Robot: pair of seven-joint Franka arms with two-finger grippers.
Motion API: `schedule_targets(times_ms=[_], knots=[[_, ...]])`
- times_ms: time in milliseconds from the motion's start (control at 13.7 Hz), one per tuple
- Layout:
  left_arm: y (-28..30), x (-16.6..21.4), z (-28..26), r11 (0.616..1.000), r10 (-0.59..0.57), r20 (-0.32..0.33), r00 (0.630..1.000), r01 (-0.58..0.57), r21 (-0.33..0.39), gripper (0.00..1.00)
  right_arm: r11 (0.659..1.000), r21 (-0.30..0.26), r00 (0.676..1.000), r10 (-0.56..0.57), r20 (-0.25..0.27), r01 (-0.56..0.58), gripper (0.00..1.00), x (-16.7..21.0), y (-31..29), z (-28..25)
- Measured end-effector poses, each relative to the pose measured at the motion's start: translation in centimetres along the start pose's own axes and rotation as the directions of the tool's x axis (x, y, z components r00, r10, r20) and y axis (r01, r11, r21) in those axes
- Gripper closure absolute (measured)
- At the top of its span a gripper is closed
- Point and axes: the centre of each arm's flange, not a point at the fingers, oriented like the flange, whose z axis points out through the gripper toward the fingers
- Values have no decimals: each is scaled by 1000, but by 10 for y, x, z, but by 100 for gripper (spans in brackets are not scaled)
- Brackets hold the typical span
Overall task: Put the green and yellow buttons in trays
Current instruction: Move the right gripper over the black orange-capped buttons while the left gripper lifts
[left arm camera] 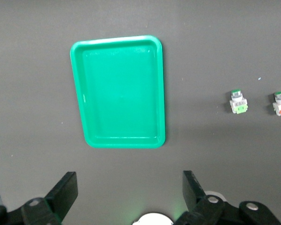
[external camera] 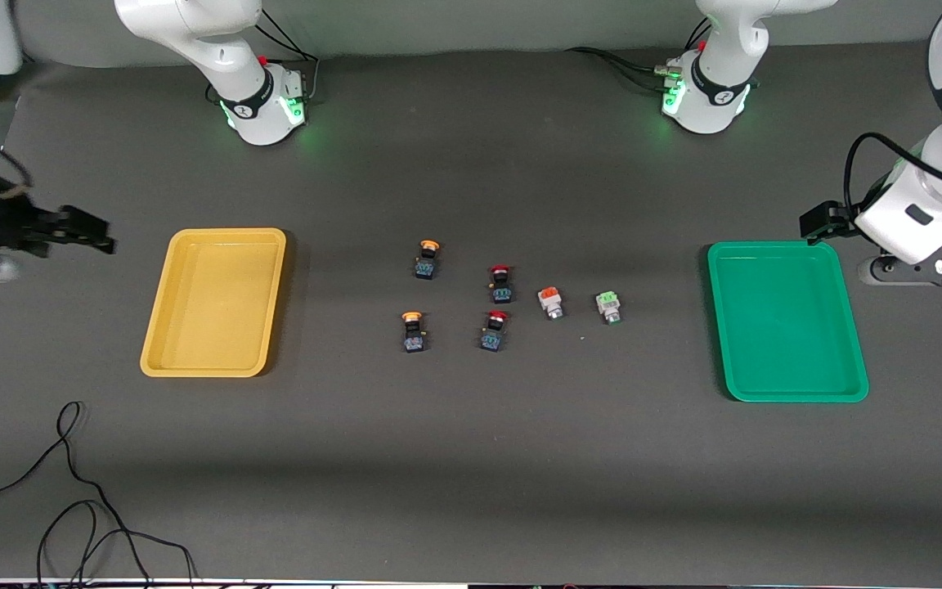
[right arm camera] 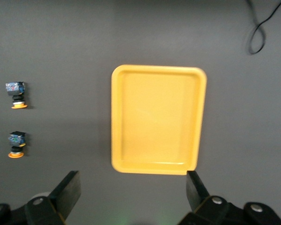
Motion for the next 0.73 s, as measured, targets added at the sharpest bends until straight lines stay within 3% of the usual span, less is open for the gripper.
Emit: schedule_targets(times_ms=[219,730], knots=[[-11,-4,1,1000,-19,34,999,19,3,0,999,-9,999,37,-5,-37,0,-32,-97,28],[-22,-4,4,1000,-24,48,999,24,-13,0,985,15,981,175,-88,-175,0,-136,-360,114]])
